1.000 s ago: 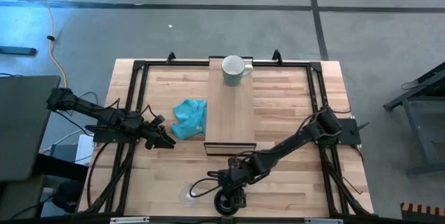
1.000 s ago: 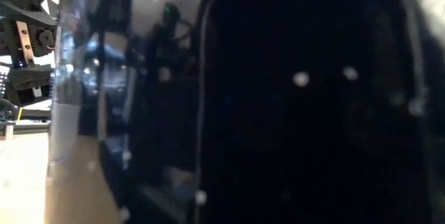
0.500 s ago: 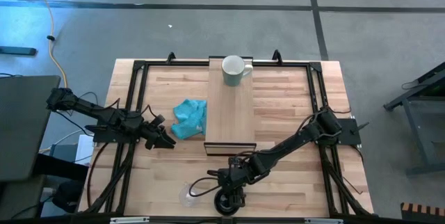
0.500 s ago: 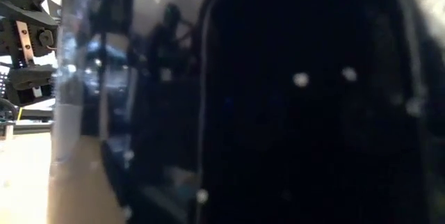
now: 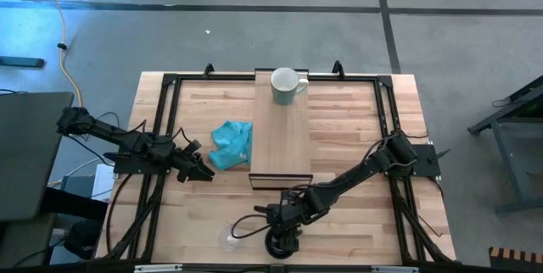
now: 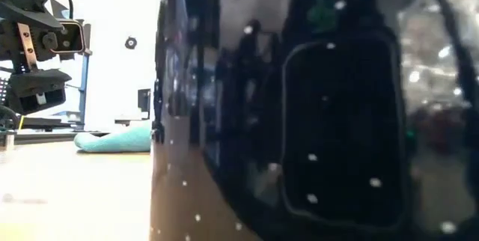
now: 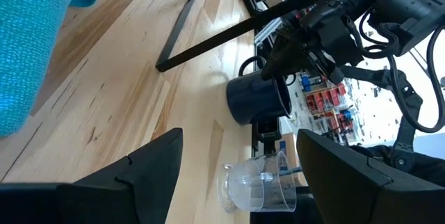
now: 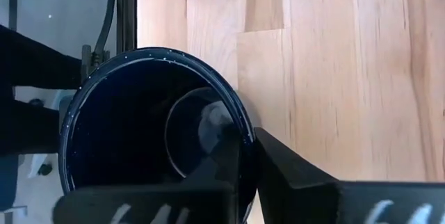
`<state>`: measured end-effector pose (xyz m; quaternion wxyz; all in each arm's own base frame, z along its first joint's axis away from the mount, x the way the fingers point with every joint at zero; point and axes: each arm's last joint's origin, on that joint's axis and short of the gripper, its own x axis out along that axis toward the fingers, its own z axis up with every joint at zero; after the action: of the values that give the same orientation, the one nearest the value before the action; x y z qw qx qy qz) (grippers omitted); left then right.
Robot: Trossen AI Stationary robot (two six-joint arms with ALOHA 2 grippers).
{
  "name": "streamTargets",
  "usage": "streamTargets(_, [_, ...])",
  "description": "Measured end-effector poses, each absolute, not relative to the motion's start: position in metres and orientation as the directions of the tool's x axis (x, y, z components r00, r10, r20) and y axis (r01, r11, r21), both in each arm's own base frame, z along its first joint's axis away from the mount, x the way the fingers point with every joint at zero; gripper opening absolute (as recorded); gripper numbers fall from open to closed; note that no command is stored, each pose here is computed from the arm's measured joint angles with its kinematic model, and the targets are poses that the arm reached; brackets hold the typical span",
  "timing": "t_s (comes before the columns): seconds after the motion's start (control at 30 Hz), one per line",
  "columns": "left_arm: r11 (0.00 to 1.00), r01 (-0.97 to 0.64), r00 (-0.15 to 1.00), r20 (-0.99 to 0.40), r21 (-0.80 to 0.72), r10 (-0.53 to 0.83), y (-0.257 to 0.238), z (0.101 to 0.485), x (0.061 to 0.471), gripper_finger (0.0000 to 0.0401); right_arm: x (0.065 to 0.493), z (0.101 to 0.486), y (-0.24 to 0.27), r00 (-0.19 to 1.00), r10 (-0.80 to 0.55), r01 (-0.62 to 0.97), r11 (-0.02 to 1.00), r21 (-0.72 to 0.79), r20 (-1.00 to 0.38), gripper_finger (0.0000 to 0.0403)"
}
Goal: Stack small to large cups/mugs on shelf
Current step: Put the black mug on the shelf
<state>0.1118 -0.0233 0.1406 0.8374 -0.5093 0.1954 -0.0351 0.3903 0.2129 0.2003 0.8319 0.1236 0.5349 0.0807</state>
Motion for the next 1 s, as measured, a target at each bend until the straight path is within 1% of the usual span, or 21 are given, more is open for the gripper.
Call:
streamTargets(0.13, [0.479, -0.141, 0.921, -0.292, -0.867, -0.258, -0.0233, 0.1406, 0.1118, 0.0271, 0.3900, 0.2004, 0.2129, 0.413, 0.266, 0.022, 0.953, 0.301, -0.871, 0.0005])
streamTargets(0.27, [0.479, -0.140, 0.921, -0.292, -0.867, -0.258, -0.0233, 0.1406, 0.1118, 0.0271, 0.3897, 0.2001, 0.2125, 0.412, 0.257, 0.081, 0.945, 0.316, -0.874, 0.0004])
streamTargets(0.7, [0.479, -0.140, 0.921, -0.292, -0.867, -0.258, -0.0233, 0.1406, 0.1118, 0.0271, 0.3832, 0.2008, 0.2186, 0.441, 0.163, 0.254, 0.921, 0.297, -0.883, 0.0001])
streamTargets(0.87, [0.479, -0.140, 0.921, -0.292, -0.866, -0.258, -0.0233, 0.1406, 0.1118, 0.0271, 0.3814, 0.2049, 0.2174, 0.463, 0.119, 0.286, 0.918, 0.275, -0.878, 0.0001])
streamTargets(1.0, [0.483, -0.138, 0.921, -0.292, -0.865, -0.258, -0.0233, 0.1406, 0.1117, 0.0271, 0.3809, 0.2057, 0.2168, 0.463, 0.114, 0.296, 0.915, 0.275, -0.879, 0.0001])
